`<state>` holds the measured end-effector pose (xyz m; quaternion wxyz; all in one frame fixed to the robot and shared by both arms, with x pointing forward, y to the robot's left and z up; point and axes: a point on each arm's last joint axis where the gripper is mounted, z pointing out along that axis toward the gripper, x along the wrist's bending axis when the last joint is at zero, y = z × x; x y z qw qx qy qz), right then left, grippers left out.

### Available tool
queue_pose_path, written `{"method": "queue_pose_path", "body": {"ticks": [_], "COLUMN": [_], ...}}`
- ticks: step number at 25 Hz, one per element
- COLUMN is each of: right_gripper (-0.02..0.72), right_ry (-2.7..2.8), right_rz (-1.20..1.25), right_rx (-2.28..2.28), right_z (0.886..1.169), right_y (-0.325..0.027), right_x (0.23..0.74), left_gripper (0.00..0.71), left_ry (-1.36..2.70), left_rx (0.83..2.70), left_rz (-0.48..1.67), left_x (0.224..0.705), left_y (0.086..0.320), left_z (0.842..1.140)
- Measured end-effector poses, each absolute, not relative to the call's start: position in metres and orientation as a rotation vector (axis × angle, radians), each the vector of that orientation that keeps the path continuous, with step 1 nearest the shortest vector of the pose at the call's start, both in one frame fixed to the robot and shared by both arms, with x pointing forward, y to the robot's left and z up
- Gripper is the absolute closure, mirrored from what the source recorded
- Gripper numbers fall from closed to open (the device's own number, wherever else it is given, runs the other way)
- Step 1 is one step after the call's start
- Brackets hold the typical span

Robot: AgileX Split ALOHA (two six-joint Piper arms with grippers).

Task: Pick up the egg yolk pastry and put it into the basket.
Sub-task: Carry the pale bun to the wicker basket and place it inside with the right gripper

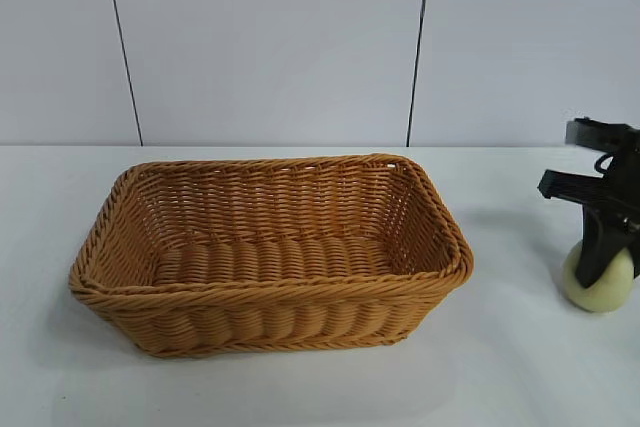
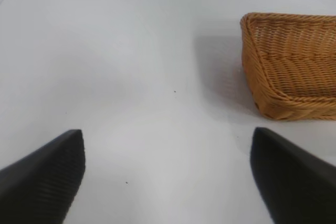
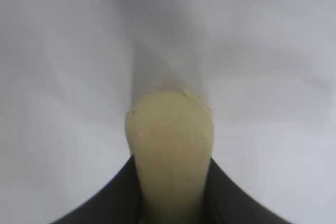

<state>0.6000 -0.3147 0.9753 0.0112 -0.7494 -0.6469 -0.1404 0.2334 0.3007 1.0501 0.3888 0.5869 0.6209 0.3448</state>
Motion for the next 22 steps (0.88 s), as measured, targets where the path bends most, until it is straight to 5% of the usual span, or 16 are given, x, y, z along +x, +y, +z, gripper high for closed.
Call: {"method": "queue_pose_path", "body": {"ticks": [5,11,22], "right_gripper": [0.566,0.566,0.566], "right_ry": [-2.144,-2.370,-2.604], "right_rz": [-0.548,-0.612,-0.726], "right_rx": [-2.280,-2.145,-1.804], "right_z": [1.025,1.058,1.060], "right_y": [-0.297,-0.235,-0.104], "right_x": [0.608,0.616,0.583], "left_gripper": [0.048,0.048,0.048], "left_ry": [1.579,1.579,1.579], "left_rx": [1.492,1.492,1.492], "left_rz": [0.877,0.877,0.877], "left_x": [0.233,0.233,0.233], "left_y": [0.301,0.301,0.301], "left_z": [1.050,1.050,1.050]}}
